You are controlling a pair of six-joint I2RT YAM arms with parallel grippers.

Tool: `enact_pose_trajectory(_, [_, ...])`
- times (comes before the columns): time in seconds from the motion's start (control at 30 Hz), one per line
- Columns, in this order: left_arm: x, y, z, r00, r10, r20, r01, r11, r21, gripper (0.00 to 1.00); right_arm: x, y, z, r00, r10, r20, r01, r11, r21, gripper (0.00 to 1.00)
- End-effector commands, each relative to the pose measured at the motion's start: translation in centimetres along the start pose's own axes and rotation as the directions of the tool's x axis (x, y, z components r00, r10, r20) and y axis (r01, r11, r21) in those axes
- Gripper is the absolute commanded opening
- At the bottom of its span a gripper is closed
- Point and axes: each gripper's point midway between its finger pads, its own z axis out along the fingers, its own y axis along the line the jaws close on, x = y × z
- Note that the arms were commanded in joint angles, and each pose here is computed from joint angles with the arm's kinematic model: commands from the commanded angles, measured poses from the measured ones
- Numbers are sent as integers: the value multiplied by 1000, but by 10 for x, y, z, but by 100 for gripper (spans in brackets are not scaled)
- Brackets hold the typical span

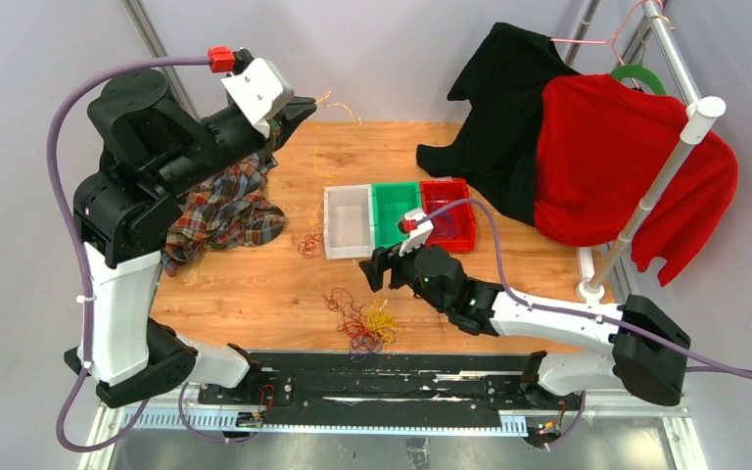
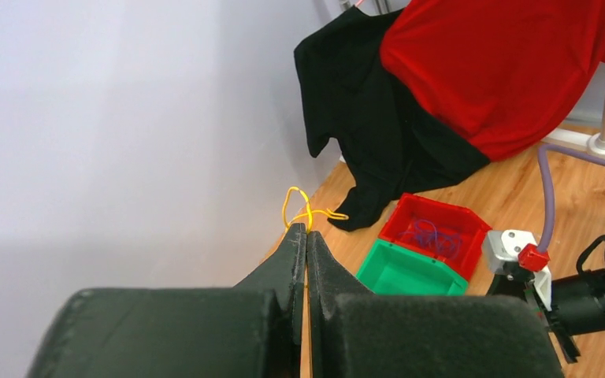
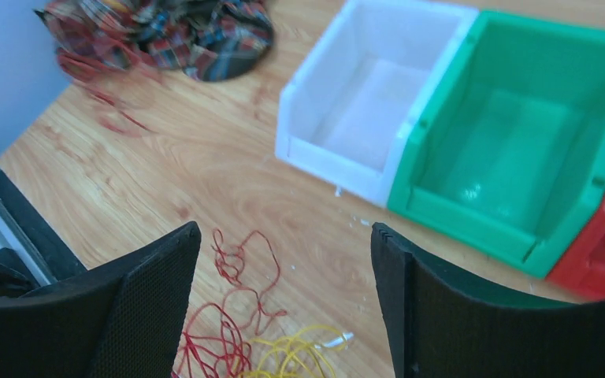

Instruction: Untangle the cables

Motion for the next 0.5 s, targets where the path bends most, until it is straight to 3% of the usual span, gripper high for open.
enact_pose_trajectory(0.0, [-23, 1, -5, 997, 1, 80, -1, 1000, 0, 0, -33, 23, 2, 995, -79, 53, 83, 992, -92, 79])
enact_pose_trajectory(0.23, [-28, -8, -13, 994, -35, 100, 32, 999, 32, 0, -85, 77, 7, 980, -77, 183, 126, 954, -272, 79])
enact_pose_trajectory(0.47, [-37, -14, -18, 990, -64, 128, 56, 996, 65, 0, -97, 70, 41, 969, -150, 198, 183, 970, -159, 79])
